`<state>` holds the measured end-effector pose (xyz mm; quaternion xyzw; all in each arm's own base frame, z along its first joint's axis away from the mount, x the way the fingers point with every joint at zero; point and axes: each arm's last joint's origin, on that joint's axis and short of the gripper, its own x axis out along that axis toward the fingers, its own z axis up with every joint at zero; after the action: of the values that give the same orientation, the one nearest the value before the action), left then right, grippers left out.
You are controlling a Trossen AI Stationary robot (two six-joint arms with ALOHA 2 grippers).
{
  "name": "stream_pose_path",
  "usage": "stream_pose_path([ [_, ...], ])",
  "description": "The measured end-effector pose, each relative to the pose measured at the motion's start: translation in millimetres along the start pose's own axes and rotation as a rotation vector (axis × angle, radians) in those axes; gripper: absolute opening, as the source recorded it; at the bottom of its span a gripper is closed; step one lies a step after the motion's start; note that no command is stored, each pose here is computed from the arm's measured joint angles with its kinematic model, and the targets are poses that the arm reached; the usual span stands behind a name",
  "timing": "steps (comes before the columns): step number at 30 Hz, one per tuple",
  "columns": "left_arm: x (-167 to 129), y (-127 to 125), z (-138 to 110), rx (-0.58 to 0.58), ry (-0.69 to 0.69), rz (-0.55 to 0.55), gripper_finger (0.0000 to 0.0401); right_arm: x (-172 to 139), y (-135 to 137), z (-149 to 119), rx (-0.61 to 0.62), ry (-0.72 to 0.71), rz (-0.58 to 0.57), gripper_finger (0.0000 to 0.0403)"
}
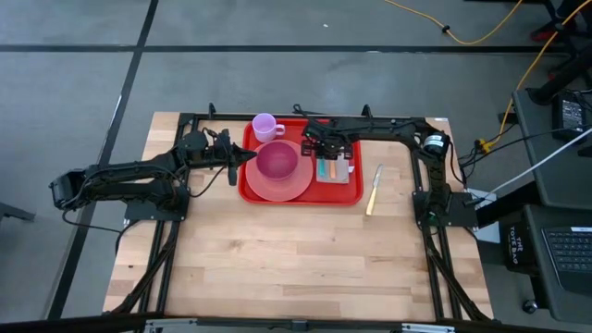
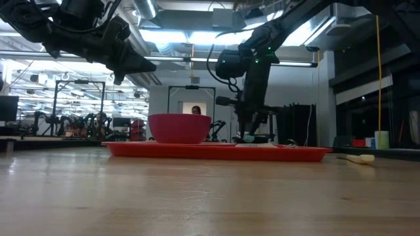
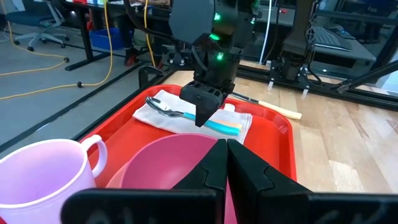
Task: Set up tray
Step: Put the blue spoon on the left of the orange fork on the red serving tray
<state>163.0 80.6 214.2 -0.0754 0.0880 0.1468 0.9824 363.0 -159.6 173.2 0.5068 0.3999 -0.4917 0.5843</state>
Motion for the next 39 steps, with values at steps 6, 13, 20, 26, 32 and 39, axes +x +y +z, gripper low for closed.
stream_pose_path([
  [6, 0.0, 0.0, 0.0, 0.000, 0.000, 0.000, 0.0005, 0.0, -0.2, 0.5, -0.016, -0.018, -0.008, 0.0063],
  [13, 0.0, 0.1, 0.0, 0.000, 0.000, 0.000, 0.0006, 0.0, -0.3, 0.5, -0.019, -0.018, -0.008, 0.0063],
  [20, 0.0, 0.0, 0.0, 0.000, 0.000, 0.000, 0.0007, 5.1, 0.2, 0.6, -0.026, -0.015, -0.012, 0.0063],
  [26, 0.0, 0.1, 0.0, 0.000, 0.000, 0.000, 0.0008, 6.2, -2.3, 5.5, -0.013, -0.013, -0.017, 0.0063],
  [32, 0.0, 0.0, 0.0, 0.000, 0.000, 0.000, 0.0005, 17.2, -1.6, 6.3, -0.030, 0.001, -0.019, 0.0063],
  [39, 0.0, 0.0, 0.0, 0.000, 0.000, 0.000, 0.0004, 18.9, -6.8, 15.2, -0.005, 0.036, -0.016, 0.0066],
])
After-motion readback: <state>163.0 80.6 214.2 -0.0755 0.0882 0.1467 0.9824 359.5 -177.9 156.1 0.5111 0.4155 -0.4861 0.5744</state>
